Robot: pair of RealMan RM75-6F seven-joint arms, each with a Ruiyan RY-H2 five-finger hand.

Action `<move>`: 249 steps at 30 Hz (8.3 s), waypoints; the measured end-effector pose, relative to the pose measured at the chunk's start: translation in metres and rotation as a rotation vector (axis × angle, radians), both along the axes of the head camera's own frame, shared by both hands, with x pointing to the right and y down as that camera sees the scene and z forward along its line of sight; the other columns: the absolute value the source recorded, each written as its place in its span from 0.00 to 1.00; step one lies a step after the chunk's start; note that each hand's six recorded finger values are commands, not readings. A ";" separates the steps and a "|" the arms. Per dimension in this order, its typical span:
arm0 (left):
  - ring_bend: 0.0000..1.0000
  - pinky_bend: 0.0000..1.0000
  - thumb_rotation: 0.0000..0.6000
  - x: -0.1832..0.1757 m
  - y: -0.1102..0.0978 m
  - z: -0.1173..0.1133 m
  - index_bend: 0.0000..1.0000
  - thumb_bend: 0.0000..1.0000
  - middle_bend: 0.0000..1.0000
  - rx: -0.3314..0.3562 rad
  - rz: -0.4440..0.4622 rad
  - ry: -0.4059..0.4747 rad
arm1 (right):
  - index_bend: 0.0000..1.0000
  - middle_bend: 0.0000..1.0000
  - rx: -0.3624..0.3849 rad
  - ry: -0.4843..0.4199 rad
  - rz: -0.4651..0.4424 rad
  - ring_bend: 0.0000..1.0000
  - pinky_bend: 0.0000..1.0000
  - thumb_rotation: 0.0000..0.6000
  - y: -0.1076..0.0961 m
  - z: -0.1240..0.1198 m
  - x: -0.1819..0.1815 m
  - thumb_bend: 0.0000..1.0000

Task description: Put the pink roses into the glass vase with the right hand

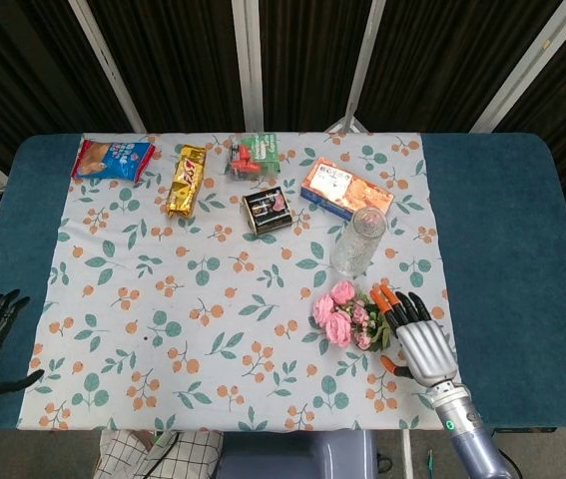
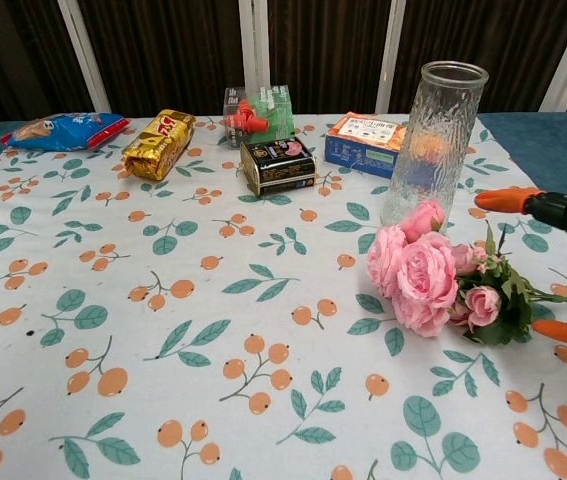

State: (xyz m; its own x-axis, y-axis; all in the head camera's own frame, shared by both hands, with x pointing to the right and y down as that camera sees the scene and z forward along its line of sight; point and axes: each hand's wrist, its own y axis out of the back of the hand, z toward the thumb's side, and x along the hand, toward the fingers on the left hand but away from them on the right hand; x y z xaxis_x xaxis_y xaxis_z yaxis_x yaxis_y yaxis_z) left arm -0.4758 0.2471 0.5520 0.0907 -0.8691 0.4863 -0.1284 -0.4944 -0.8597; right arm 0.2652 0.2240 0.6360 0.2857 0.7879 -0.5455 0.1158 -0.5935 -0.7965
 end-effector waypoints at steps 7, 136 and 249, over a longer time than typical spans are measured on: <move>0.00 0.00 1.00 -0.001 0.000 0.001 0.00 0.00 0.00 -0.009 -0.002 0.004 | 0.00 0.00 -0.047 0.004 0.045 0.00 0.00 1.00 -0.010 0.026 -0.015 0.28; 0.00 0.00 1.00 0.001 0.001 0.007 0.00 0.00 0.00 -0.066 -0.032 0.021 | 0.49 0.51 0.161 -1.209 1.030 0.49 0.37 1.00 -0.192 -0.026 -0.029 0.28; 0.00 0.00 1.00 0.007 0.002 0.004 0.00 0.00 0.00 -0.058 -0.012 0.029 | 0.00 0.00 0.229 0.219 0.172 0.00 0.00 1.00 -0.069 -0.060 0.092 0.28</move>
